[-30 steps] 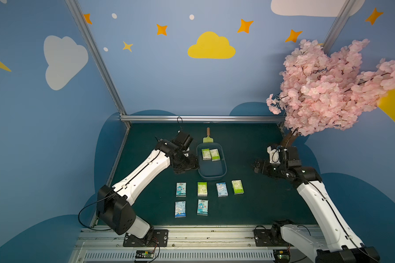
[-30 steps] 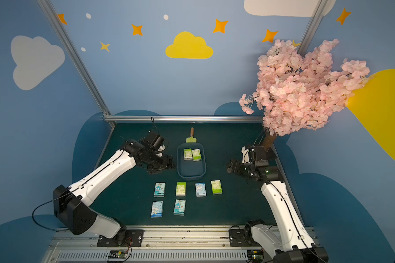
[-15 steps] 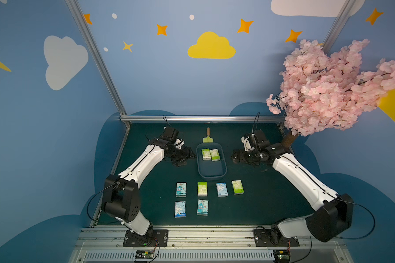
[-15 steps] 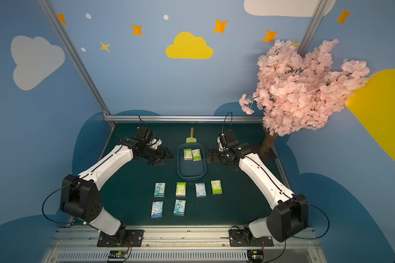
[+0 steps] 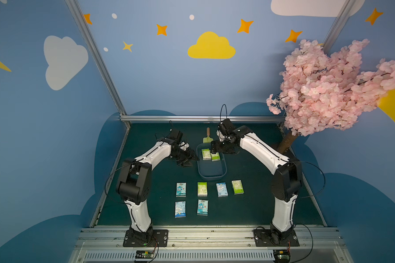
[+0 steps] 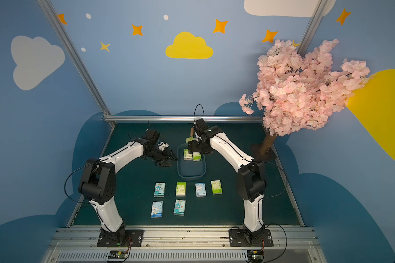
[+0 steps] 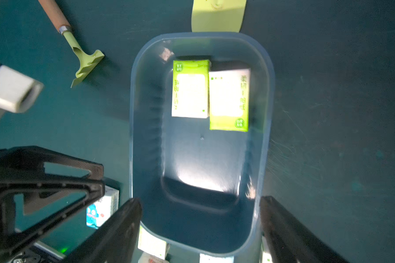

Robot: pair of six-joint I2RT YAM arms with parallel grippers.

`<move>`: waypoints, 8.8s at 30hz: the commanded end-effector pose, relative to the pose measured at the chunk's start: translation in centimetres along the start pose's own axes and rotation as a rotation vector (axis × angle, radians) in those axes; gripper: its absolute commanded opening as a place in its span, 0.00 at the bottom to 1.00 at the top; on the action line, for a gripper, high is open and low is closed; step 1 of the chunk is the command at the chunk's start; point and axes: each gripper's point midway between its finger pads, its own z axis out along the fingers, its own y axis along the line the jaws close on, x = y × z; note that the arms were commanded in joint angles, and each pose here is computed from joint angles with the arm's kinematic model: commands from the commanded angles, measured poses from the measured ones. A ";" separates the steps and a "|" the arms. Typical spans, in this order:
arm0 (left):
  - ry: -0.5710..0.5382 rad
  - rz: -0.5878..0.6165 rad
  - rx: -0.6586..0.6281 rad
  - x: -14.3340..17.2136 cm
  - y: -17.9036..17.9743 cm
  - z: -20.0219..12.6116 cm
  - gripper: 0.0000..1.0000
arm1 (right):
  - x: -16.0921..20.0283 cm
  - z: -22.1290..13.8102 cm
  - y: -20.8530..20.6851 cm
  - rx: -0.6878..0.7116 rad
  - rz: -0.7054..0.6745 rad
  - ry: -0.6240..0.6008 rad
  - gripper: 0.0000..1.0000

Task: Take the pocket tissues out of the storage box
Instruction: Pick up the pocket tissues from the storage box, then place the pocket tissues at the center of the board, then pick up the pocket tissues from the storage box.

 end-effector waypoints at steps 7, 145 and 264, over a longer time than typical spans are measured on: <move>0.036 0.011 0.049 -1.1 -0.3 1.6 0.51 | -0.8 4.3 1.6 0.007 -0.021 0.071 0.76; -0.645 0.734 0.021 9.1 0.7 -12.0 1.00 | 30.4 2.5 -0.7 0.297 0.097 0.549 0.59; -0.758 0.688 -0.113 6.6 2.6 -12.8 1.00 | -0.9 13.3 -4.3 0.299 -0.139 0.191 0.72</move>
